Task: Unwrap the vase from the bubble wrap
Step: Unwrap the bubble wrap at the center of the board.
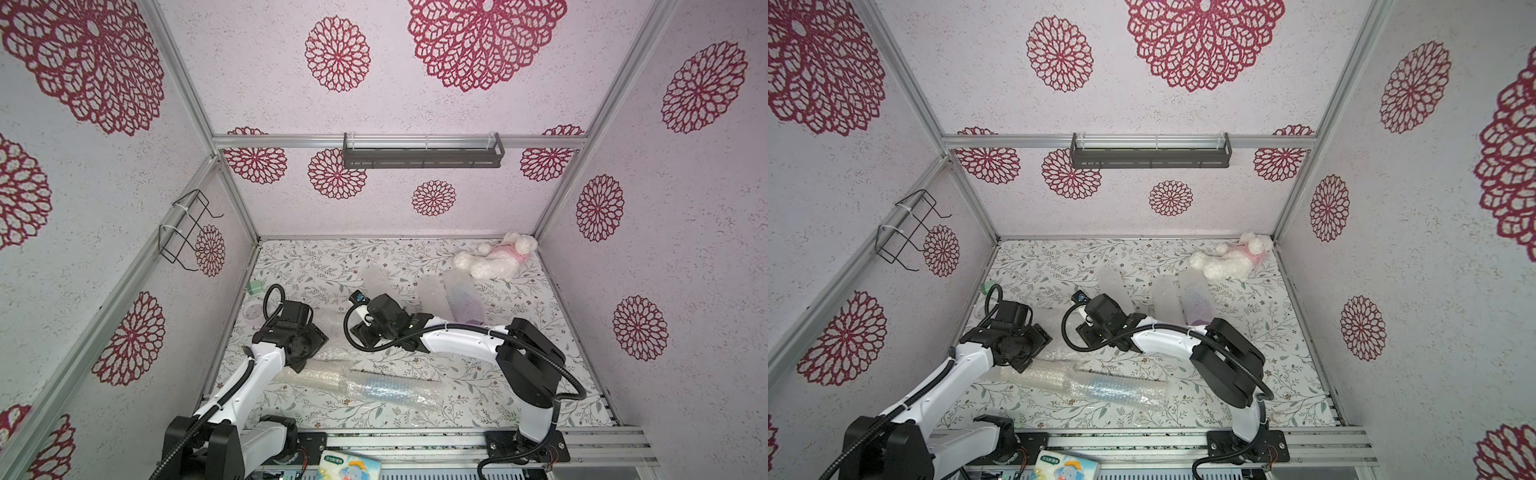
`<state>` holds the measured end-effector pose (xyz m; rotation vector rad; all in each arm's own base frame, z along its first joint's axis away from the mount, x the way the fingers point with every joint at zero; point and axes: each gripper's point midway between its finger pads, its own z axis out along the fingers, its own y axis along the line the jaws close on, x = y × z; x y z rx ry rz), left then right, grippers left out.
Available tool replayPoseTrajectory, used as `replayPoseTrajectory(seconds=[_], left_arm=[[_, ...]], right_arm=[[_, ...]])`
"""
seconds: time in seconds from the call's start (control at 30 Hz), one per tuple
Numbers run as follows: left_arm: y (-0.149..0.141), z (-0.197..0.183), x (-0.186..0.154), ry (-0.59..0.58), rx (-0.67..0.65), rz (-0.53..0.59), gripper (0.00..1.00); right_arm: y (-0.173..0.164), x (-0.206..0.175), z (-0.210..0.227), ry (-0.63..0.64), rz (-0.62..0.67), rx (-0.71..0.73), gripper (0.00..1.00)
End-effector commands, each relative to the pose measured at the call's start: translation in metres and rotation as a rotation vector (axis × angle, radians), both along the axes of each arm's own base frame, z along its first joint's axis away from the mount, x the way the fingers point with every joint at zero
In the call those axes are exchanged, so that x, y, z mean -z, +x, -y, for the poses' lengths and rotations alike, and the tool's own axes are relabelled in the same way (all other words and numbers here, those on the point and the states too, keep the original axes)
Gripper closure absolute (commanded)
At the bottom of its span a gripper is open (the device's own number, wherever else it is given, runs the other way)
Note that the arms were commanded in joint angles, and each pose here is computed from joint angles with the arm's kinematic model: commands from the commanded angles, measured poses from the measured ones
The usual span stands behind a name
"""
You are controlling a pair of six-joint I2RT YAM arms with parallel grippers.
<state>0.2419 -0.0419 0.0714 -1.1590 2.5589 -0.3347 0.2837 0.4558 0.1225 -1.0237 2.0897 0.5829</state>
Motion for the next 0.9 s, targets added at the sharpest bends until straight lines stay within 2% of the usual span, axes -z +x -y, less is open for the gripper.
replayPoseTrajectory(seconds=[0.0,0.27,0.67,0.87], left_arm=[[-0.009,-0.007,0.000,0.017,-0.039,-0.025,0.21],[-0.006,-0.005,-0.005,0.005,-0.032,-0.031,0.21],[-0.004,-0.013,-0.010,0.012,-0.060,-0.034,0.21],[0.000,-0.015,-0.011,0.012,-0.057,-0.030,0.21]], right_arm=[[0.007,-0.010,-0.015,-0.021,0.021,-0.100,0.40],[0.020,0.023,-0.037,-0.086,-0.055,-0.273,0.37],[0.051,0.055,-0.060,-0.083,-0.105,-0.292,0.38],[0.065,0.063,-0.065,-0.104,-0.072,-0.286,0.39]])
